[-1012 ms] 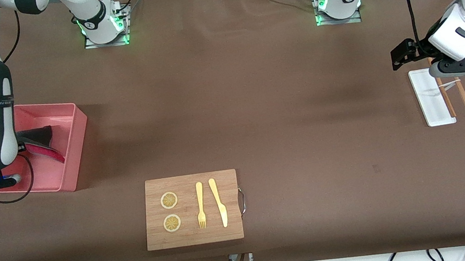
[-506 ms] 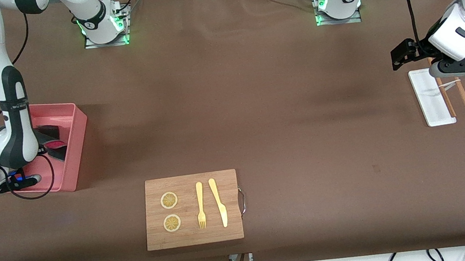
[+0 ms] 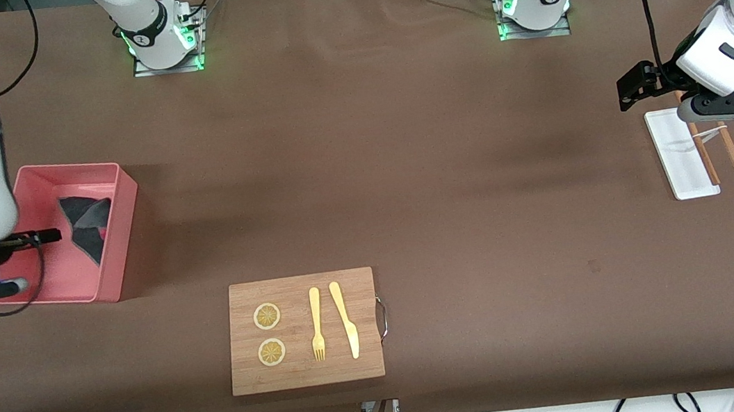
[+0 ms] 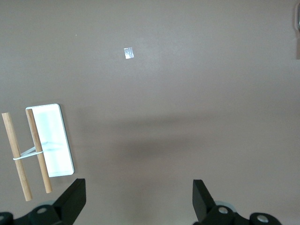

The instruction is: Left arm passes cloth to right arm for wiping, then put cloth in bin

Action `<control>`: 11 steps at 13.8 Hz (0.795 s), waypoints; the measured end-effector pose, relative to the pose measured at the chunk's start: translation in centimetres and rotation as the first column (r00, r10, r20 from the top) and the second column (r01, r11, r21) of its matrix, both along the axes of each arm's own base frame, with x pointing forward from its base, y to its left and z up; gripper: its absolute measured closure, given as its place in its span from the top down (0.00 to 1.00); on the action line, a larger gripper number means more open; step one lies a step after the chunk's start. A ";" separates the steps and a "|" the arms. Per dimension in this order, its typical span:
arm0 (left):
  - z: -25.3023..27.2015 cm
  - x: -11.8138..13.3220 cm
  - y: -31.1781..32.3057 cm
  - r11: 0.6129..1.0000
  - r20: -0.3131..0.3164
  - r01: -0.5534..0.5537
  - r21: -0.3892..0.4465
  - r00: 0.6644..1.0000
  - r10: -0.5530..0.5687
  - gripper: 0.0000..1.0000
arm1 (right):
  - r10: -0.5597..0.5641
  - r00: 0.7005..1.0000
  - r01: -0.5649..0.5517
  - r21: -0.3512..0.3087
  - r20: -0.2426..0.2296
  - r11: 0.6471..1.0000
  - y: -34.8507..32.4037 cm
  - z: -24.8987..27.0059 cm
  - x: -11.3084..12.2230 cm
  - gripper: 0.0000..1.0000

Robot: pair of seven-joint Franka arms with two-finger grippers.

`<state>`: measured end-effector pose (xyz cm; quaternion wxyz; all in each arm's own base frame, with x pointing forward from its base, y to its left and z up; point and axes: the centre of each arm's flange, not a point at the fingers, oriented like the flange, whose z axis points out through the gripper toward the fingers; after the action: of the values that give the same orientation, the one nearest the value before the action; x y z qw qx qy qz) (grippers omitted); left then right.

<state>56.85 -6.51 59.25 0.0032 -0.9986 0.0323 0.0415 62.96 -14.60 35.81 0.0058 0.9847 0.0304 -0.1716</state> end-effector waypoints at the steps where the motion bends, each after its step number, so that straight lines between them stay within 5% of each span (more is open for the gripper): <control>1: 0.0 0.0 0.0 1.000 0.000 0.000 0.000 1.000 0.000 1.00 | -0.017 1.000 0.017 0.015 0.016 1.000 0.8 2.9 -0.5 1.00; 6: 0.0 0.0 0.0 1.000 0.000 0.000 0.000 1.000 0.000 1.00 | -0.097 0.994 0.093 0.064 0.054 0.994 4.6 13.2 -3.7 1.00; 11: 0.0 0.0 0.0 1.000 -0.001 -0.001 0.000 1.000 0.001 1.00 | -0.162 0.981 0.163 -0.003 0.105 0.987 12.1 20.5 -6.5 1.00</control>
<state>56.87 -6.48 59.21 0.0032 -0.9986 0.0319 0.0418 56.50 -2.46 56.35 -0.0012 0.9914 -0.0515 -0.1201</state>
